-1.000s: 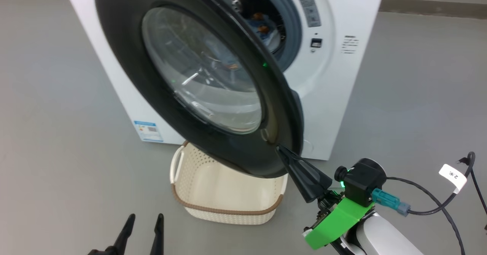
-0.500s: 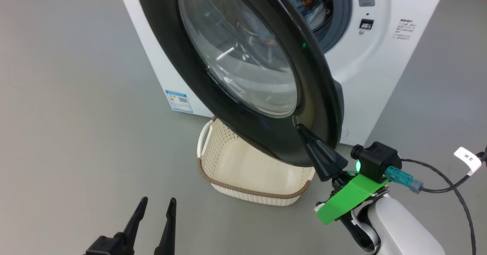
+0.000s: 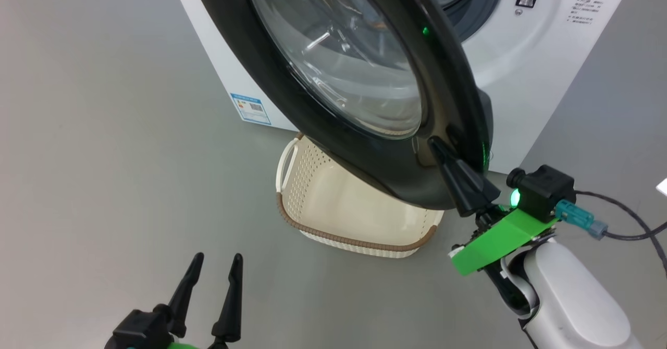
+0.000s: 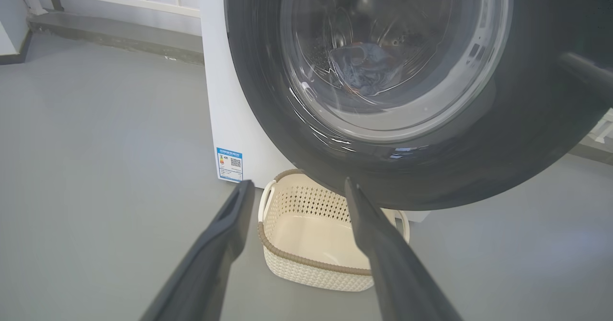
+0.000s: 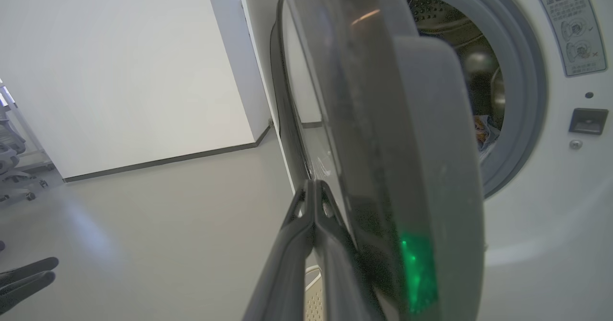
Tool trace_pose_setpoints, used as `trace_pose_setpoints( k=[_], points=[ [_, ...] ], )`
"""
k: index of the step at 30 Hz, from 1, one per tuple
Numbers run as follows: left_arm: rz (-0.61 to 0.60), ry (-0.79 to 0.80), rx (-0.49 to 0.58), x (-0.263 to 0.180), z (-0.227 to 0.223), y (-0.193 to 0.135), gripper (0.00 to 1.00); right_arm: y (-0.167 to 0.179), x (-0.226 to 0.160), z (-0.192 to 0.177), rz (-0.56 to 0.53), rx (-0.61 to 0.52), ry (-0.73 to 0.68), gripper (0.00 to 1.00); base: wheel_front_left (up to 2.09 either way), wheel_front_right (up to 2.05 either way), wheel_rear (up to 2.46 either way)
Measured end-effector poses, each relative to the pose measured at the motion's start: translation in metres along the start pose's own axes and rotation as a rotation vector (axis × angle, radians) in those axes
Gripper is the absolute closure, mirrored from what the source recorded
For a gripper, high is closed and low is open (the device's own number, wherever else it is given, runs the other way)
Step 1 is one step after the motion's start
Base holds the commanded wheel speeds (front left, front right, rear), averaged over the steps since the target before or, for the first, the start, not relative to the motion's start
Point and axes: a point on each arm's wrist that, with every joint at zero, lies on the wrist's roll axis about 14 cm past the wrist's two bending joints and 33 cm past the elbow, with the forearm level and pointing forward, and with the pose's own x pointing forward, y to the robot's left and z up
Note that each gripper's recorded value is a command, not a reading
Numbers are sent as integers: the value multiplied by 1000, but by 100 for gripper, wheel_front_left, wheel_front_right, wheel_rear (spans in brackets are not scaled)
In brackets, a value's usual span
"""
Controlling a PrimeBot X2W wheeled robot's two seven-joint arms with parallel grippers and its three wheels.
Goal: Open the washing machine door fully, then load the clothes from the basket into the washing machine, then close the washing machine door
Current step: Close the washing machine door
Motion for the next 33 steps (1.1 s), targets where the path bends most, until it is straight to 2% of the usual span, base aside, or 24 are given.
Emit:
trace_pose_setpoints(
  k=[14, 33],
  points=[
    [18, 24, -25, 7, -7, 3, 0, -24, 23, 9, 1, -34, -41, 100, 0, 0, 0],
    [5, 95, -36, 23, -30, -4, 0, -77, 69, 24, -8, -125, -98, 100, 0, 0, 0]
  ],
)
